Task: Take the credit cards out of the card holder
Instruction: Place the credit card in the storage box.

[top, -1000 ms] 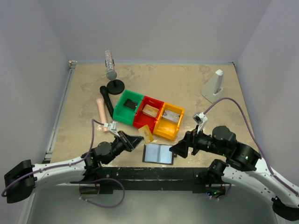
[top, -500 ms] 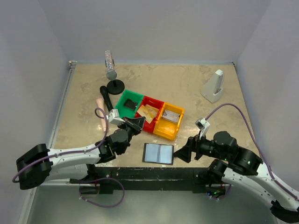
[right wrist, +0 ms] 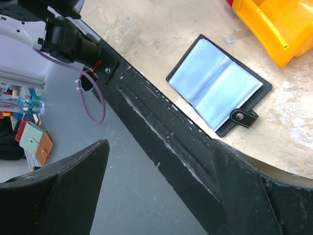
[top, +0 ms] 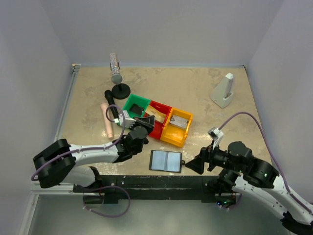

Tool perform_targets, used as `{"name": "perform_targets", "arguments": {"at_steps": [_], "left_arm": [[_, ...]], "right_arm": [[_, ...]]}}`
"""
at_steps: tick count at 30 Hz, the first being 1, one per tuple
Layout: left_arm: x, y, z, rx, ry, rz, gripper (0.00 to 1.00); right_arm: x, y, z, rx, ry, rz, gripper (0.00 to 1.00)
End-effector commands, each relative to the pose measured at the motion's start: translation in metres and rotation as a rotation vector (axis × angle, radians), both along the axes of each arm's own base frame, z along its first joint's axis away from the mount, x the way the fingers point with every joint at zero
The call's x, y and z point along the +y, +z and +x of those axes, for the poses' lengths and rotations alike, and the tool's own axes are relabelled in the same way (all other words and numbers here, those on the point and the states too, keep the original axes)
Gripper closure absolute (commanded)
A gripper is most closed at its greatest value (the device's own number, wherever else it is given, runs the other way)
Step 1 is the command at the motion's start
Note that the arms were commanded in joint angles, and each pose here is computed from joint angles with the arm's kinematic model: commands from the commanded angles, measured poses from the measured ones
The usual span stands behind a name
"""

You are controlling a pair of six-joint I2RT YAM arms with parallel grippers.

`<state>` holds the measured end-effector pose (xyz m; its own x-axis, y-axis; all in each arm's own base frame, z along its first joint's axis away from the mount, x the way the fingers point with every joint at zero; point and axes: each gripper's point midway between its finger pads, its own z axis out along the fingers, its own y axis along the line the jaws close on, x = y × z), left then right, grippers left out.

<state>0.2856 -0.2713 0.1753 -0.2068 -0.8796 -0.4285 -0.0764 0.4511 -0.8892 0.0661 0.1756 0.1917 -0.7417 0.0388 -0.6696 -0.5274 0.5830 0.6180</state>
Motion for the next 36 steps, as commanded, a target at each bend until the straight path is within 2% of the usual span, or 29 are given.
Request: {"name": "perform_targets", "arguments": {"at_steps": [1,12,18,36], "left_arm": [[0.003,0.009,0.015,-0.003,0.074,-0.080,1.00],[-0.012,-0.029,0.031,0.064,0.066,-0.106,1.00],[-0.017,-0.032,0.040,0.053,0.072,-0.126,1.00],[-0.024,-0.073,0.058,0.141,0.096,-0.079,1.00]], "right_arm": [[-0.006,-0.002,-0.001,-0.021,-0.005,0.000,0.11],[-0.011,-0.005,-0.004,-0.015,-0.016,0.001,0.11],[-0.012,-0.006,-0.006,-0.008,-0.013,0.005,0.11],[-0.017,-0.006,-0.008,-0.009,-0.022,-0.005,0.11]]}}
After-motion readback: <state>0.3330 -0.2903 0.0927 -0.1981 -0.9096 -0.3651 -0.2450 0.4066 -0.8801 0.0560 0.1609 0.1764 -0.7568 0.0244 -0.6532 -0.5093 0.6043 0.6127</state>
